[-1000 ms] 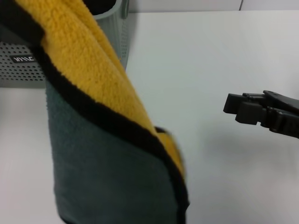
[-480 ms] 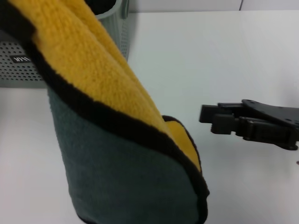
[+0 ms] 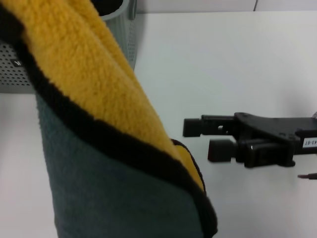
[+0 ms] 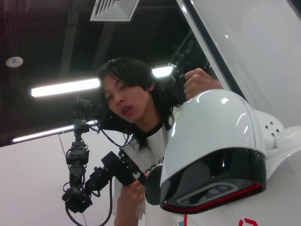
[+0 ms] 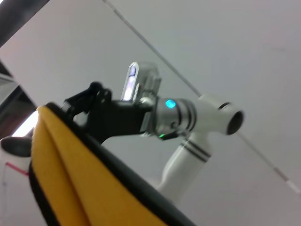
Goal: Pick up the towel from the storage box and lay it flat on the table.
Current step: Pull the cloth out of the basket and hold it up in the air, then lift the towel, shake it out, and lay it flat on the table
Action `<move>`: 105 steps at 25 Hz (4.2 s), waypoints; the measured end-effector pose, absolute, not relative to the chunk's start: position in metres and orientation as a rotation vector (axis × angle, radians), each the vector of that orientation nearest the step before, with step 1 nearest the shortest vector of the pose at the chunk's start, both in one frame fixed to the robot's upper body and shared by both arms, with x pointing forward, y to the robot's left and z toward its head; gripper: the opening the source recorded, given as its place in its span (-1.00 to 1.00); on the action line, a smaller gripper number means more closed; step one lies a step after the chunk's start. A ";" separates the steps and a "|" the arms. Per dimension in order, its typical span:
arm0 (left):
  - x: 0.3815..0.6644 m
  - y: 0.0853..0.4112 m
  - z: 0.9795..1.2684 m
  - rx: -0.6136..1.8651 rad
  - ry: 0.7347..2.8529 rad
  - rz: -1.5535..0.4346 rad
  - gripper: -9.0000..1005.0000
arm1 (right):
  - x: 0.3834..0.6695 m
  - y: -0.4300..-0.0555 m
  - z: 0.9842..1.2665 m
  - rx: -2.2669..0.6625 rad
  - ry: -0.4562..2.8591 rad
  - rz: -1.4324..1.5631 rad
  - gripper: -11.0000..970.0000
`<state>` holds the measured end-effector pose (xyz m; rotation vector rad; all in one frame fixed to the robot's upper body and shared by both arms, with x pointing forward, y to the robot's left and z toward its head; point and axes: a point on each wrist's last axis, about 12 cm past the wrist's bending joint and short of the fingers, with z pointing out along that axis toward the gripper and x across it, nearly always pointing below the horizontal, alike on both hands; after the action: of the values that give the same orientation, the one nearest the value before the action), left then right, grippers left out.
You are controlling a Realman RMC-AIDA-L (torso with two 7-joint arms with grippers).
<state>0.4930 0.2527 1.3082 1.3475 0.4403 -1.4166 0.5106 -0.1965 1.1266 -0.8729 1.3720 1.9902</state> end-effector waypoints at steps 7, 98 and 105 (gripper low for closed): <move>0.495 0.251 1.308 1.348 0.443 -1.414 -0.95 | 0.509 -0.183 1.132 -0.940 1.318 2.044 0.71; 0.520 0.308 1.157 0.889 1.539 -1.082 -0.94 | 0.576 -0.233 1.189 -0.954 1.442 1.367 -0.96; 0.532 0.318 1.167 0.847 1.654 -0.966 -0.94 | 0.585 -0.229 1.222 -1.050 1.424 1.260 -0.96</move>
<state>0.5319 0.3181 1.1671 0.8468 1.6536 -0.9656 0.5847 -0.2295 1.2224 -1.0503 1.4243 1.2602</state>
